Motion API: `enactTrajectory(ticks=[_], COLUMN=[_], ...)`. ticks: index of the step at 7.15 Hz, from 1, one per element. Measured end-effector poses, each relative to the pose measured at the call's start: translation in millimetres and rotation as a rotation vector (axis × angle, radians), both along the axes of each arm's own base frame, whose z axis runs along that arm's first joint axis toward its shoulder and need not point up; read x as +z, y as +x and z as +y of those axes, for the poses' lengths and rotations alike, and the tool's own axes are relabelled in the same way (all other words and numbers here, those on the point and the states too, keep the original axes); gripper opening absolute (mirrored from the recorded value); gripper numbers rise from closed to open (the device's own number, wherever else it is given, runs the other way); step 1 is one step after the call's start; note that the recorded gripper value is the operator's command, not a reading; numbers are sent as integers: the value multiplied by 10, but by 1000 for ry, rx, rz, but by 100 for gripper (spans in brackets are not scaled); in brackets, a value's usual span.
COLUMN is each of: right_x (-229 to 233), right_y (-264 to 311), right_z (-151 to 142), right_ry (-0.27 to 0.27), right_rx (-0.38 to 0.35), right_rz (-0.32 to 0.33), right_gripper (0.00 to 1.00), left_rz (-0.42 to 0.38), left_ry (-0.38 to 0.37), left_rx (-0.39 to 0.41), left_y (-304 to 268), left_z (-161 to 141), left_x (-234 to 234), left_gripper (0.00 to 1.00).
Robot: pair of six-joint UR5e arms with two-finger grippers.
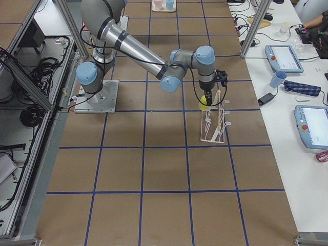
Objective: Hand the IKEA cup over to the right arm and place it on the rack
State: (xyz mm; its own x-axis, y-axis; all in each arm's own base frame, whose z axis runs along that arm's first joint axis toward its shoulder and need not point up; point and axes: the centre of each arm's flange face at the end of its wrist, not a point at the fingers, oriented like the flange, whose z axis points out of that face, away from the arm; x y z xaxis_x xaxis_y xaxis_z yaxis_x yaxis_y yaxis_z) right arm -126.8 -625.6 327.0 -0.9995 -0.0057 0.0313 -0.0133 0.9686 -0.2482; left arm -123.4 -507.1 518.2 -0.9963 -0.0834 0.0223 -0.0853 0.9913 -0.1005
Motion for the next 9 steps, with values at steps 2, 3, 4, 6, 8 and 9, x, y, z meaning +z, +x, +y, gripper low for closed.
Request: enactTrajectory(ticks=[2, 3, 4, 6, 8, 9], right_x=[356, 598, 859, 1288, 1464, 1484], right_y=[100, 183, 297, 702, 1274, 1617], right_z=[216, 401, 634, 1066, 1295, 1344], right_ry=[38, 72, 113, 182, 225, 234], right_rx=[-5, -10, -17, -4, -23, -27], right_rz=[-12, -19, -25, -32, -38, -37], right_gripper=[100, 100, 100, 100, 100, 100], left_rz=[1, 2, 1, -3, -8, -13], left_ry=[-1, -1, 1, 3, 10, 15], left_rx=[-5, -7, -8, -9, -30, -72], left_y=[-16, -21, -23, -24, -20, -20], left_z=[43, 49, 53, 65, 98, 122], left_x=[0, -5, -12, -13, -68, -118], left_gripper=[100, 100, 100, 100, 100, 100])
